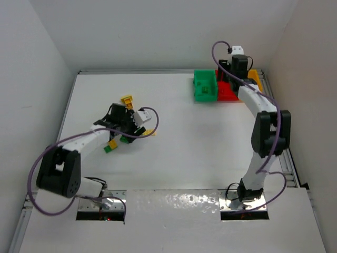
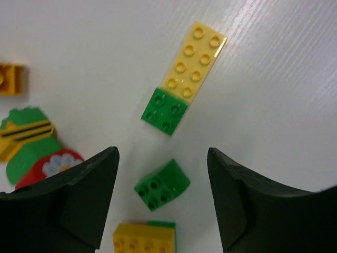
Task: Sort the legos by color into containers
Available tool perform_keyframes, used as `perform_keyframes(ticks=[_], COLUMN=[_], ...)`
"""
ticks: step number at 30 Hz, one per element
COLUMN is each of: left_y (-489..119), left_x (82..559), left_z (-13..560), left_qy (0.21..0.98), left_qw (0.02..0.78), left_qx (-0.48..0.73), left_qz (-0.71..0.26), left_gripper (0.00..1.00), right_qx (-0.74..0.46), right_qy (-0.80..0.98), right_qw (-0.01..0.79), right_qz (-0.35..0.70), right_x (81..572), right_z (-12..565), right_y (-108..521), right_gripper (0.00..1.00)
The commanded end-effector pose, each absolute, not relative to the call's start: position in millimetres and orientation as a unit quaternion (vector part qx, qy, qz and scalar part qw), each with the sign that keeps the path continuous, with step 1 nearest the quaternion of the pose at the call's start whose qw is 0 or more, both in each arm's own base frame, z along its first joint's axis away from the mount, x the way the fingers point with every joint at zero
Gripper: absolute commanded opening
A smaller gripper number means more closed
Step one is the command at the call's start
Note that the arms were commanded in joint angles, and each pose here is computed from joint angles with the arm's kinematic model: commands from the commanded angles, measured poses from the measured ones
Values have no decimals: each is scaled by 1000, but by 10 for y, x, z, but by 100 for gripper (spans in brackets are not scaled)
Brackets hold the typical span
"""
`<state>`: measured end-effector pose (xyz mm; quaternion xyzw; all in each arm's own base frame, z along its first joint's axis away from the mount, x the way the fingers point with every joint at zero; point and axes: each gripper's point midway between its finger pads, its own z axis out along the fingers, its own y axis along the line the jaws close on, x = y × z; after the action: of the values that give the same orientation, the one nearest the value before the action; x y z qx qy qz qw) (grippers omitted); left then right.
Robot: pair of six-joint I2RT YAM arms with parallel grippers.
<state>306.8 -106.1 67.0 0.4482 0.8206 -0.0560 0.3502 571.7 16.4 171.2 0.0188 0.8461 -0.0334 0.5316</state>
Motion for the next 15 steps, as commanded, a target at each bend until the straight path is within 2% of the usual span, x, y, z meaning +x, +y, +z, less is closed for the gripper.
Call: perform_keyframes(ticks=[1,3,4,9,13,15], left_y=[-1360,-1404,-1418,-1418,-1511,-1529], left_x=[3108,3188,3210,3256,3192,3168], left_z=[605,614,611,489,463,412], left_qy=[765,739,727,684,668,669], left_qw=[322,324,327,313,291,287], left_qx=[546,579,592,650,669,668], left_qz=[-116,-116,-114,-105,-145,-155], left_gripper=[65,72,73,75,72,64], right_qx=[-82,-106,-111,-126,-128,-125], right_qy=[806,799,808,814,819,820], right_qw=[584,589,574,557,546,545], right_qz=[38,60,67,104,119,122], right_x=[5417,5233,5124,4804,4622,4583], right_z=[2166,2274,2140,2076,2029,2013], right_y=[588,685,709,829,896,903], right_gripper=[65,65,65,65,64,64])
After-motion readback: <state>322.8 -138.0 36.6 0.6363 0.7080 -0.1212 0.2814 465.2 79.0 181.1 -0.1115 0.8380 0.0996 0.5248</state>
